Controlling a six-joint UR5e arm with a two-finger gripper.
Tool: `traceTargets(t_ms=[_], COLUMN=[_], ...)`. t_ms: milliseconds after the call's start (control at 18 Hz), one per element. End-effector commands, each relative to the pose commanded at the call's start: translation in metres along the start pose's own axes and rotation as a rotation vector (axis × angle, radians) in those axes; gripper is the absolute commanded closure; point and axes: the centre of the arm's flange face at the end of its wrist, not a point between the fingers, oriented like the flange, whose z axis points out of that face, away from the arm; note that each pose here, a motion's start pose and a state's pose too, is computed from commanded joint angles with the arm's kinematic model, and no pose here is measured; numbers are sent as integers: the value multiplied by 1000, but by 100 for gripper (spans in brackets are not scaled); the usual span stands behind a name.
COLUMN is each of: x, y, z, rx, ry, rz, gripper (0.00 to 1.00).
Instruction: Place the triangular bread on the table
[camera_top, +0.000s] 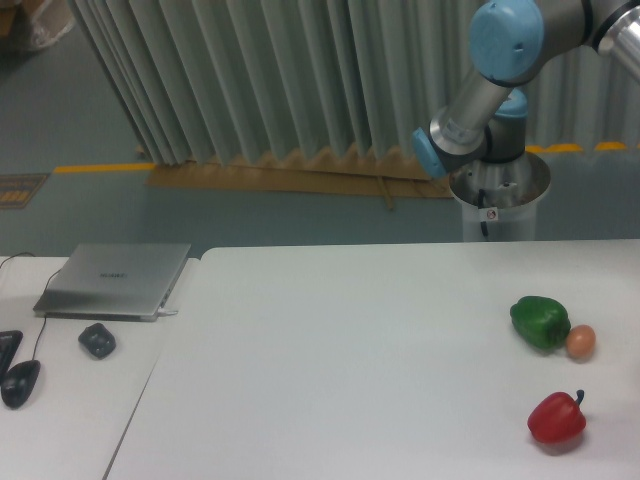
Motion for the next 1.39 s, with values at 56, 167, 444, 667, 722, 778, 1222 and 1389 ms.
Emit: traceTargets(t_ms=[56,167,444,667,722,778,1222,1389], x=[2,4,14,31,36,40,67,77], y=[1,6,12,15,14,11,-46,-73], z=[-5,-10,-26,-46,-53,-61,-84,-81], rx=[17,20,16,32,39,51,76,68], ry=[11,23,72,109,114,120,157,164], rz=[-6,-21,-42,-58,-59,-61,-125,-104], gripper=[71,71,71,71,71,71,70,70])
